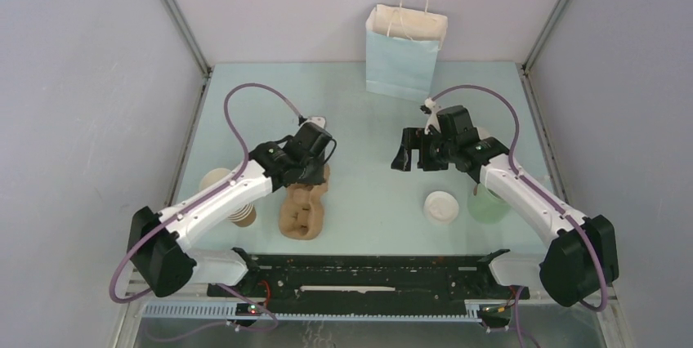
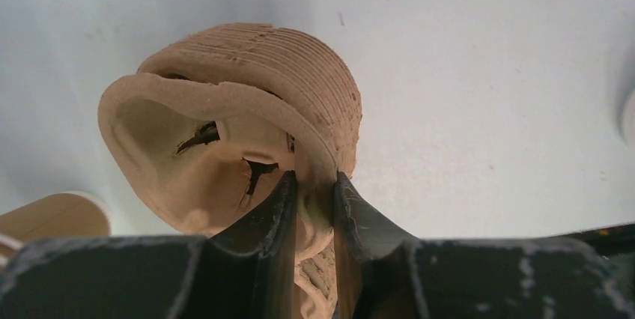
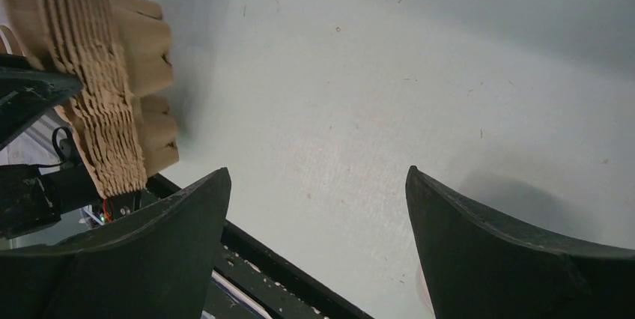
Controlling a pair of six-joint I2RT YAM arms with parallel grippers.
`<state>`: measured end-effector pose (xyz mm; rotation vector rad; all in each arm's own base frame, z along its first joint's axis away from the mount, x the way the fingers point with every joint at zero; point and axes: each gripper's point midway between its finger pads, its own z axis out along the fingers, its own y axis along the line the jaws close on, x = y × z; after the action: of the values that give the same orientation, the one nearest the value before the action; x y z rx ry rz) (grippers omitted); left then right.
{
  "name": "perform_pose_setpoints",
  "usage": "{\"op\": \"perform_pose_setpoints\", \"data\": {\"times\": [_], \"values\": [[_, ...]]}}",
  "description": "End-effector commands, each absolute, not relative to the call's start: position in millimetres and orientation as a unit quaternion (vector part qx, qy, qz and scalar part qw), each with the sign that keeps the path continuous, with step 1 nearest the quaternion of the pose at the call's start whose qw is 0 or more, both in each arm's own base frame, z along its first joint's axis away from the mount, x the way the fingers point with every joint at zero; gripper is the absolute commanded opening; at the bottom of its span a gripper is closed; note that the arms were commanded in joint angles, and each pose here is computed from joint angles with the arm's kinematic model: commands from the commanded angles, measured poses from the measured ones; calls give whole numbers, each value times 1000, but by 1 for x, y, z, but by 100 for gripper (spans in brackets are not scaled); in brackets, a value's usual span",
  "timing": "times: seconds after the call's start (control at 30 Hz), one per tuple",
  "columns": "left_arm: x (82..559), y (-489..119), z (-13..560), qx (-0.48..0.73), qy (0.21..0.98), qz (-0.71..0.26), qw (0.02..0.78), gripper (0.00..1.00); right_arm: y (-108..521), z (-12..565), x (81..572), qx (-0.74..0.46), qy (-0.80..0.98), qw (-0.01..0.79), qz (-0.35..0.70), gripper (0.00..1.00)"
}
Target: Pack the takeout coffee
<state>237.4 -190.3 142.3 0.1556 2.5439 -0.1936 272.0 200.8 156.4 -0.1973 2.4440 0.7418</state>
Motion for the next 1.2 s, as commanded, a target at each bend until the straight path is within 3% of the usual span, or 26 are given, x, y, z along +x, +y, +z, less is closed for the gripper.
{"op": "perform_pose_setpoints", "data": {"times": [0.0,0.17,0.33,0.5,0.67,0.73,0.83,1.0,1.17], "values": [[250,-173,177,40,932,-21,359,0,222,162,272,-85,900,284,320,95],[232,-224,162,97,930,-194,297,0,273,170,259,-108,874,250,402,95],[241,-199,135,80,949,-106,287,0,300,159,250,-117,870,220,424,95],[239,-215,127,111,950,-118,267,1,299,148,248,-119,878,211,412,94],[238,-229,135,126,942,-154,270,19,290,142,250,-116,888,213,391,94],[237,-231,134,129,942,-159,267,20,289,140,250,-115,890,212,388,94],[234,-236,130,133,941,-171,259,14,289,139,251,-115,890,211,388,94],[228,-244,129,134,938,-198,250,30,291,138,250,-116,889,208,392,94],[225,-248,122,138,939,-208,236,36,291,138,250,-115,889,206,392,94]]}}
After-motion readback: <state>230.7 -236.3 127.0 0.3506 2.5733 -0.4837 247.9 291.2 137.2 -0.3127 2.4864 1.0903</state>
